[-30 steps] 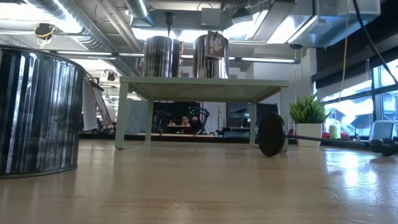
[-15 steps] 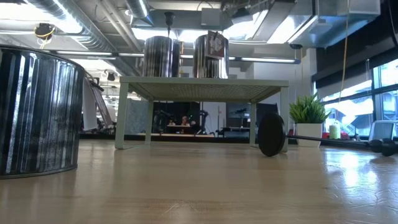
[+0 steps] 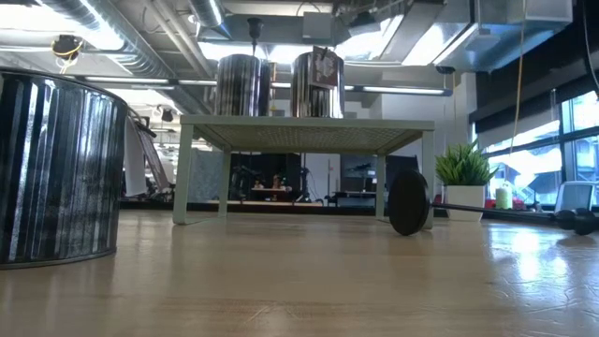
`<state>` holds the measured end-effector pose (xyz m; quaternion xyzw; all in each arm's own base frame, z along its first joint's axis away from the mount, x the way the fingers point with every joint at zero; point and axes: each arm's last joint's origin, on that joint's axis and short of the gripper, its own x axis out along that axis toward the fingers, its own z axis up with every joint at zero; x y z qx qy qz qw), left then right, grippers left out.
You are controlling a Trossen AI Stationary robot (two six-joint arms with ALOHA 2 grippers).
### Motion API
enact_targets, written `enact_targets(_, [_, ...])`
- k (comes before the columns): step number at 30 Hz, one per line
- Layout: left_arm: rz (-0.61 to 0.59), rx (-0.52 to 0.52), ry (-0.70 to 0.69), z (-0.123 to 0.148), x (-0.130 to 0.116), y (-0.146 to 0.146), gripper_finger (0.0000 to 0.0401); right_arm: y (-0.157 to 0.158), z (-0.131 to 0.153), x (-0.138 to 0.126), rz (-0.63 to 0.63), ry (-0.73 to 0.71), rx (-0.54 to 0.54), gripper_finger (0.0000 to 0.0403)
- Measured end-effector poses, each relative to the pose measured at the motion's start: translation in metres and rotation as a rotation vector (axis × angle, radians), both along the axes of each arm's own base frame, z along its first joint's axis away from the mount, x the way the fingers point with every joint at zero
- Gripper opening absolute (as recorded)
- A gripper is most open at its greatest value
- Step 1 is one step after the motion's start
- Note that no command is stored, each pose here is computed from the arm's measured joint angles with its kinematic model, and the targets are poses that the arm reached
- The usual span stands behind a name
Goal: Pick & Place candle stick holders
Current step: Put the top candle holder on the shelf aligned with the other candle holder
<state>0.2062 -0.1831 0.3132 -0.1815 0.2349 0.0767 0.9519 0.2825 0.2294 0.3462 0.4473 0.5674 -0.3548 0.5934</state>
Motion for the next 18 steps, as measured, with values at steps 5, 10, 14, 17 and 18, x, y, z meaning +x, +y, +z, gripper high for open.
enact_targets(5, [-0.001, 0.000, 0.000, 0.000, 0.000, 0.000, 0.0002, 0.001, -0.021, -0.002, -0.003, 0.114, 0.010, 0.0098])
enact_targets(10, [-0.002, -0.001, 0.001, 0.000, 0.000, 0.000, 0.0002, 0.002, -0.032, -0.002, 0.020, 0.139, 0.000, 0.0098])
enact_targets(14, [-0.004, 0.002, 0.002, 0.000, 0.000, 0.000, 0.0002, 0.006, -0.038, -0.002, 0.030, 0.149, 0.030, 0.0098])
enact_targets(17, [-0.011, 0.015, 0.003, 0.000, 0.000, 0.000, 0.0002, 0.010, -0.044, -0.001, 0.026, 0.155, 0.074, 0.0098])
enact_targets(18, [-0.011, 0.015, 0.003, 0.000, 0.000, 0.000, 0.0002, 0.012, -0.046, -0.001, 0.023, 0.154, 0.083, 0.0099])
